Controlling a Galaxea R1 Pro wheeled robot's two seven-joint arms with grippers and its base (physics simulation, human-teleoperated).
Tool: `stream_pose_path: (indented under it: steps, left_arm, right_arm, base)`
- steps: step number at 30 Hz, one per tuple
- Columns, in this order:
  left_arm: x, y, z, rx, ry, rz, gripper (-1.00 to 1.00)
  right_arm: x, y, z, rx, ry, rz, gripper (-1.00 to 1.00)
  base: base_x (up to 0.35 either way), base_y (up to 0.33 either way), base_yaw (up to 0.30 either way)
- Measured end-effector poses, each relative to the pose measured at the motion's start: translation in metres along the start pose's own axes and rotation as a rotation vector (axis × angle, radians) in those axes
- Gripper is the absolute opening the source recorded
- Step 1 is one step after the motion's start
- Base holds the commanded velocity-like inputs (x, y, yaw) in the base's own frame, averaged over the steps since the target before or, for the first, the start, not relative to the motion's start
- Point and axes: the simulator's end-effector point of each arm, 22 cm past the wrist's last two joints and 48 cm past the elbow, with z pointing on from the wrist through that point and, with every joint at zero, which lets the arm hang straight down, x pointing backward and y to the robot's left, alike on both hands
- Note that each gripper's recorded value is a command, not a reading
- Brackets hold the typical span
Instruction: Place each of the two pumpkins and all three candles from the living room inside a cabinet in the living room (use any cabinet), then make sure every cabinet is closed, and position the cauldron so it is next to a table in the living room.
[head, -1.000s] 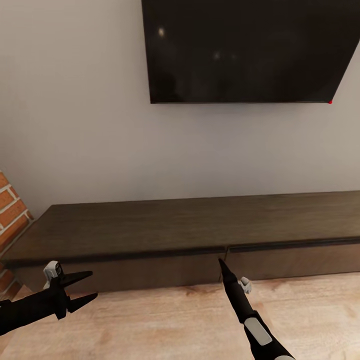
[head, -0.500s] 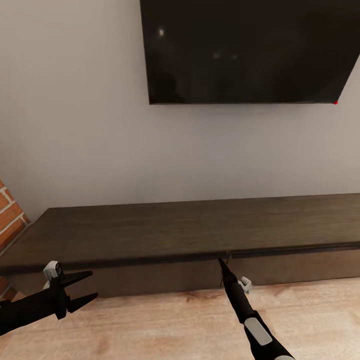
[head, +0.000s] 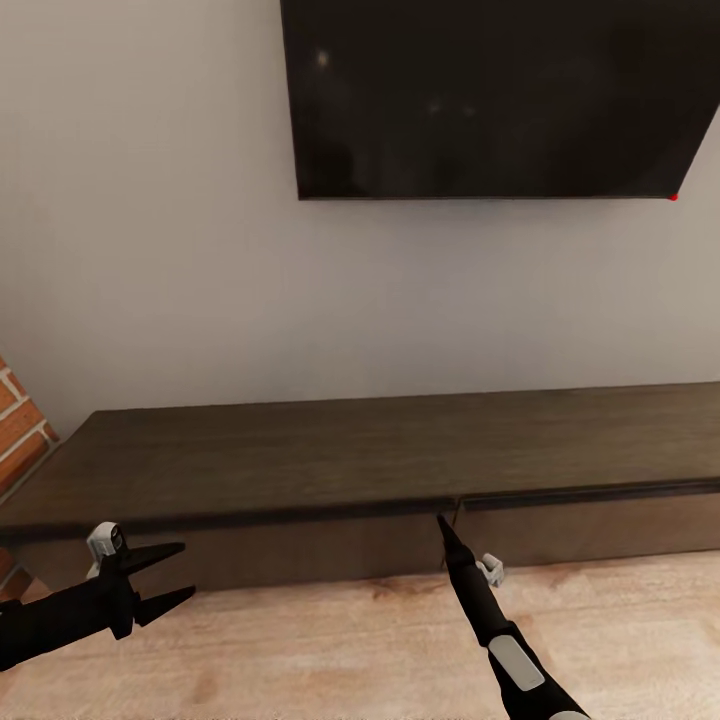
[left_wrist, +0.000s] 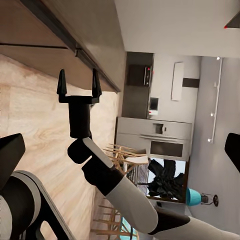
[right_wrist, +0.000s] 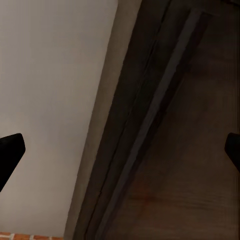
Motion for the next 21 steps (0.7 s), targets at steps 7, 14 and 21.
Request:
stream_pose_path:
  steps: [7, 14, 21]
  left_arm:
    - [0.0, 0.014, 0.001, -0.007, 0.001, -0.014, 1.0]
    - [-0.002, 0.026, 0.004, -0.02, 0.004, -0.04, 1.0]
    - [-0.002, 0.029, 0.004, -0.024, 0.005, -0.047, 1.0]
  right_arm:
    - [0.005, -0.015, -0.003, 0.011, 0.004, 0.003, 1.0]
    - [0.017, -0.03, -0.011, 0.011, 0.022, 0.027, 1.0]
    - [0.02, -0.022, -0.014, -0.041, 0.026, 0.031, 1.0]
  base:
    - [0.0, 0.0, 0.0]
    - [0.0, 0.0, 0.0]
    - [0.0, 0.0, 0.0]
